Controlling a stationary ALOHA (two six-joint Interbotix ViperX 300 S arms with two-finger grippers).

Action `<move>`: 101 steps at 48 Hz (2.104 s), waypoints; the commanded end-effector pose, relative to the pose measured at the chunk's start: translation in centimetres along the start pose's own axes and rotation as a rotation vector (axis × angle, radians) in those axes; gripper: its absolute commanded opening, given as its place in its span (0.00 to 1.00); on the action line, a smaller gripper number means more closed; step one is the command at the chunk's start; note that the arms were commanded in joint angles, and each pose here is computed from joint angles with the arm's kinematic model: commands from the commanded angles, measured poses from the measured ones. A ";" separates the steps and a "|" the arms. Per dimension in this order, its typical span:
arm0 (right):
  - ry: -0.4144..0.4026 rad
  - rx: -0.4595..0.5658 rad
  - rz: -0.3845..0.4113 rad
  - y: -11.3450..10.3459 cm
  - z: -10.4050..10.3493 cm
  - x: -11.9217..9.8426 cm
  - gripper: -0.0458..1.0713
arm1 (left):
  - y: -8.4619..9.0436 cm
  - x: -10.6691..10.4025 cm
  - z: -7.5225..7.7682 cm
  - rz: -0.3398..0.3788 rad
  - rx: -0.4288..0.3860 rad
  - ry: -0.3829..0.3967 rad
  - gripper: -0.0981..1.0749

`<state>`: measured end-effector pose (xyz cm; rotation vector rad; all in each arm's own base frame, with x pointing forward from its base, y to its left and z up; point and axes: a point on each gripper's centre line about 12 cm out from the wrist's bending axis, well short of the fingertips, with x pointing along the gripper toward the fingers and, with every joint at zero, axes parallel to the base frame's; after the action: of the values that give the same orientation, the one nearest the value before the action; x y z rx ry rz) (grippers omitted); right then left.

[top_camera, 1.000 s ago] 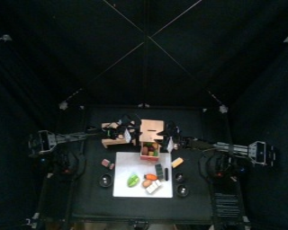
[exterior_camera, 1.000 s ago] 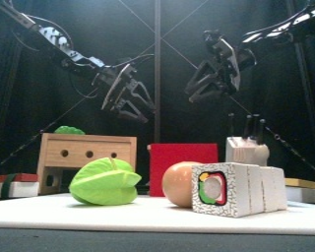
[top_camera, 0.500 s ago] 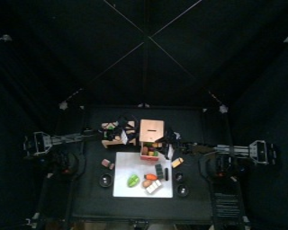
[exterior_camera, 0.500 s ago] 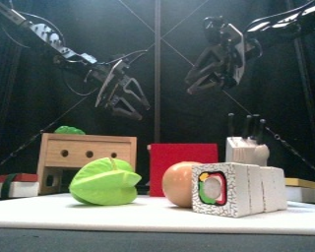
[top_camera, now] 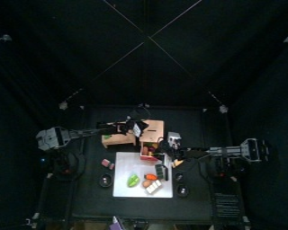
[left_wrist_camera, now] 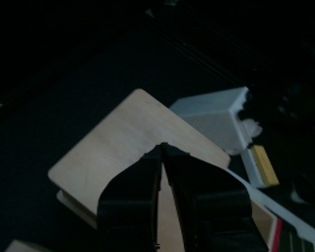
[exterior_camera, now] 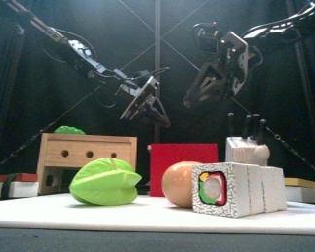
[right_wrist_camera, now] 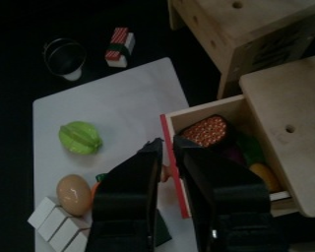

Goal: Close drawer

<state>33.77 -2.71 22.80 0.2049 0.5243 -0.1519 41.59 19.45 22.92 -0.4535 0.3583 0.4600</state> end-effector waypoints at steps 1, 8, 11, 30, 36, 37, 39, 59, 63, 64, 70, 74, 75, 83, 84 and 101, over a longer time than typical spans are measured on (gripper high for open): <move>-0.021 -0.009 0.017 0.7 1.0 0.2 0.53 | 0.7 1.1 2.7 0.014 -0.066 -0.059 0.50; 0.010 -0.027 0.030 1.5 0.3 1.0 0.46 | 2.2 3.3 3.2 0.062 -0.141 -0.062 0.49; 0.020 -0.027 0.028 1.7 0.2 1.3 0.44 | 2.6 4.0 3.3 0.086 -0.148 -0.055 0.49; 0.128 -0.060 -0.031 2.2 -1.1 3.9 0.41 | 4.5 5.5 2.5 0.249 -0.167 0.011 0.49; 0.165 -0.076 -0.061 2.3 -1.3 4.8 0.41 | 4.6 5.6 2.0 0.256 -0.179 0.023 0.49; 0.169 -0.078 -0.067 2.3 -1.3 4.9 0.41 | 4.6 5.7 1.9 0.258 -0.183 0.027 0.49; 0.179 -0.081 -0.076 2.3 -1.3 5.1 0.41 | 4.7 5.7 1.7 0.260 -0.190 0.031 0.49; 0.231 -0.086 -0.128 2.1 -1.9 5.9 0.41 | 4.5 5.7 -1.0 0.268 -0.197 0.092 0.49; 0.237 -0.089 -0.133 2.0 -2.0 6.1 0.41 | 4.4 5.7 -1.1 0.267 -0.196 0.096 0.49; 0.239 -0.092 -0.134 1.9 -2.1 6.2 0.41 | 4.3 5.7 -1.1 0.265 -0.195 0.095 0.49; 0.253 -0.098 -0.146 1.7 -2.3 6.3 0.41 | 4.3 5.6 -1.0 0.264 -0.195 0.094 0.49; 0.261 -0.105 -0.157 1.4 -2.5 6.5 0.41 | 4.3 5.6 -0.9 0.266 -0.196 0.093 0.49; 0.259 -0.105 -0.159 1.3 -2.4 6.5 0.41 | 4.3 5.6 -1.0 0.266 -0.196 0.093 0.49; 0.262 -0.088 -0.199 0.1 -2.0 6.5 0.41 | 4.3 5.6 -1.0 0.266 -0.196 0.093 0.49; 0.265 -0.090 -0.204 0.0 -2.0 6.5 0.41 | 4.3 5.6 -1.0 0.264 -0.195 0.094 0.49; 0.261 -0.093 -0.275 -1.7 -0.8 6.4 0.41 | 4.3 5.5 -0.9 0.264 -0.196 0.091 0.49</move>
<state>38.00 -4.07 16.95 0.0569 0.8641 -0.3569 43.61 24.65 16.82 -0.6267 0.4984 0.7526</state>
